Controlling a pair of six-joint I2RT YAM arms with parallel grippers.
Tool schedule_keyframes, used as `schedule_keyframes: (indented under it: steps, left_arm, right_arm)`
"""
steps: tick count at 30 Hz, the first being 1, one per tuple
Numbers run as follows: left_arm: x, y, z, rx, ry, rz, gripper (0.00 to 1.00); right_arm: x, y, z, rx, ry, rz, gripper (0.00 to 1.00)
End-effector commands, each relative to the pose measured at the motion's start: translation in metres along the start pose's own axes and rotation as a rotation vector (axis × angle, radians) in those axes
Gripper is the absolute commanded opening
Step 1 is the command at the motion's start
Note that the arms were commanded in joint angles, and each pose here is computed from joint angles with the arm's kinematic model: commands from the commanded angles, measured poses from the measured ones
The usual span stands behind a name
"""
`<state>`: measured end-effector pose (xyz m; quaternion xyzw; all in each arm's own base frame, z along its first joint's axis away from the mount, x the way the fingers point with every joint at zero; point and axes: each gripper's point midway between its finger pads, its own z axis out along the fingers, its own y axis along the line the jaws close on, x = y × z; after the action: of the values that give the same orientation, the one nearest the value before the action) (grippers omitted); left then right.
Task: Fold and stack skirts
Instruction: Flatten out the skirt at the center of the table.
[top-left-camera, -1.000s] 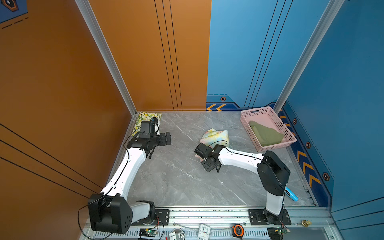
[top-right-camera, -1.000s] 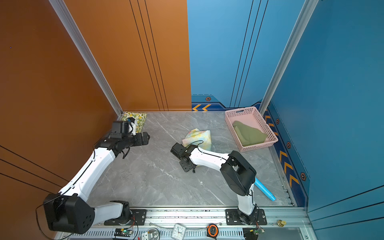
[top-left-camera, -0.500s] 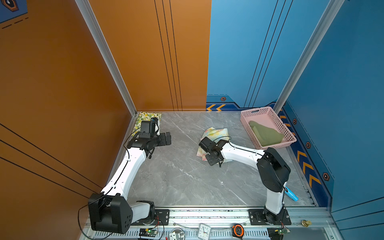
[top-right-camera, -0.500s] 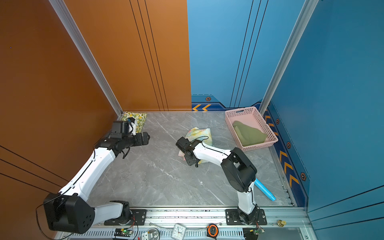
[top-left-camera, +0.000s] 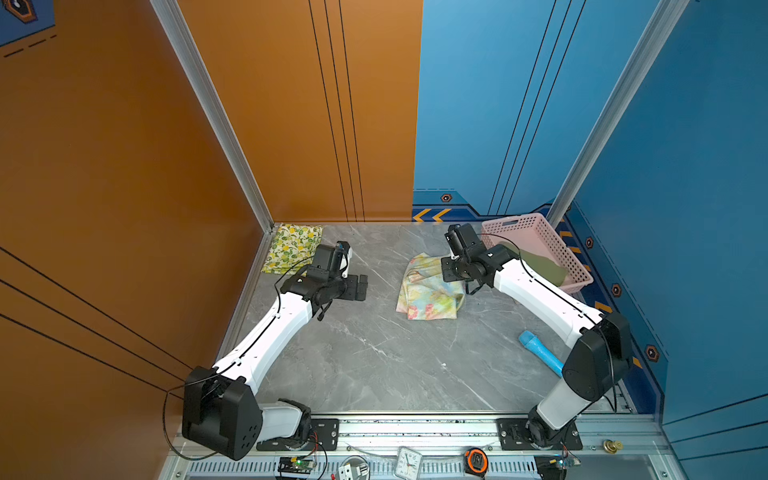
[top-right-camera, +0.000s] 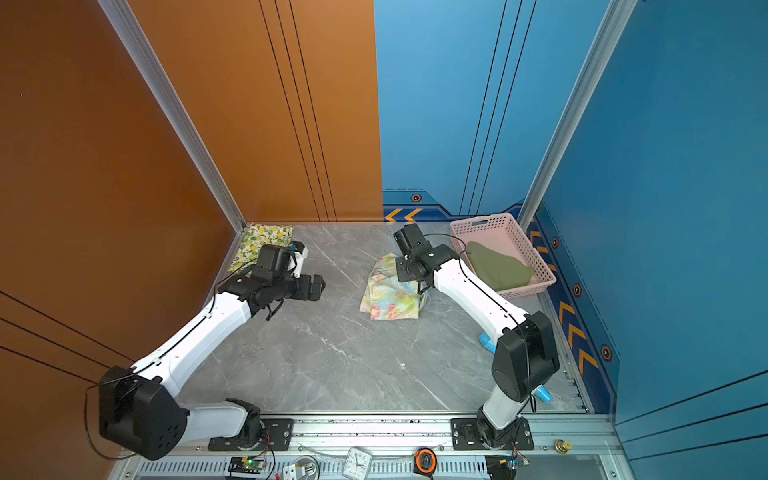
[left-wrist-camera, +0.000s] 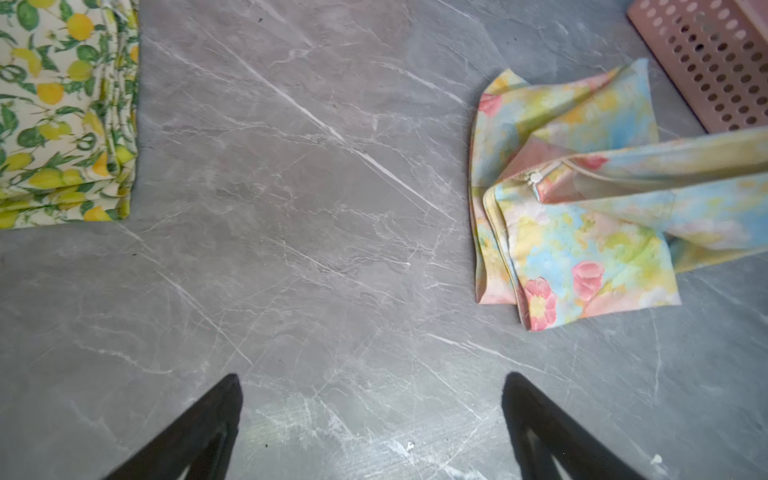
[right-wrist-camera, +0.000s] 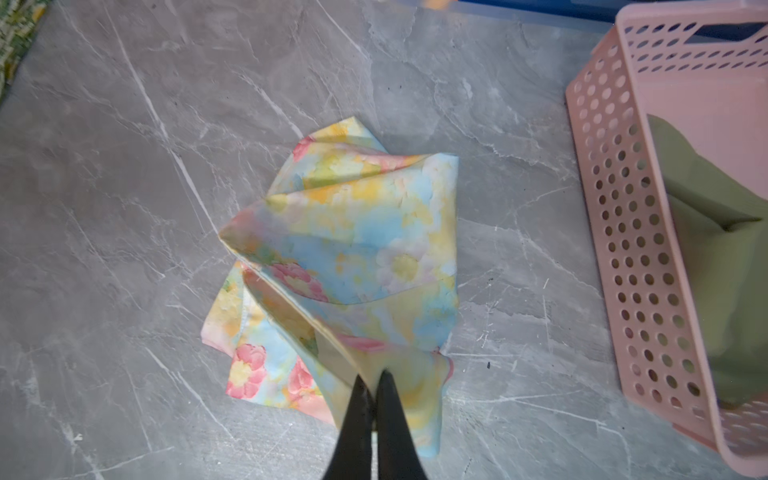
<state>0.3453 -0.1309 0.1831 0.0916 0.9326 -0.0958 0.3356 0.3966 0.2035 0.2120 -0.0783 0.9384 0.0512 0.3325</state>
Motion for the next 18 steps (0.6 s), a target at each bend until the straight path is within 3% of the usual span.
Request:
schedule_keyframes:
  steps: [1, 10, 18]
  left_arm:
    - [0.012, -0.015, 0.007, -0.001, 0.041, 0.063, 0.98]
    - [0.030, -0.063, 0.027, 0.156, -0.008, 0.027, 0.98]
    - [0.031, -0.091, 0.056, 0.253, -0.090, 0.020, 0.99]
  right_arm:
    - [-0.048, 0.015, -0.042, -0.097, -0.145, 0.045, 0.00]
    - [-0.106, 0.045, -0.087, -0.211, -0.301, 0.059, 0.00]
    - [-0.124, 0.067, -0.103, -0.275, -0.344, 0.046, 0.00]
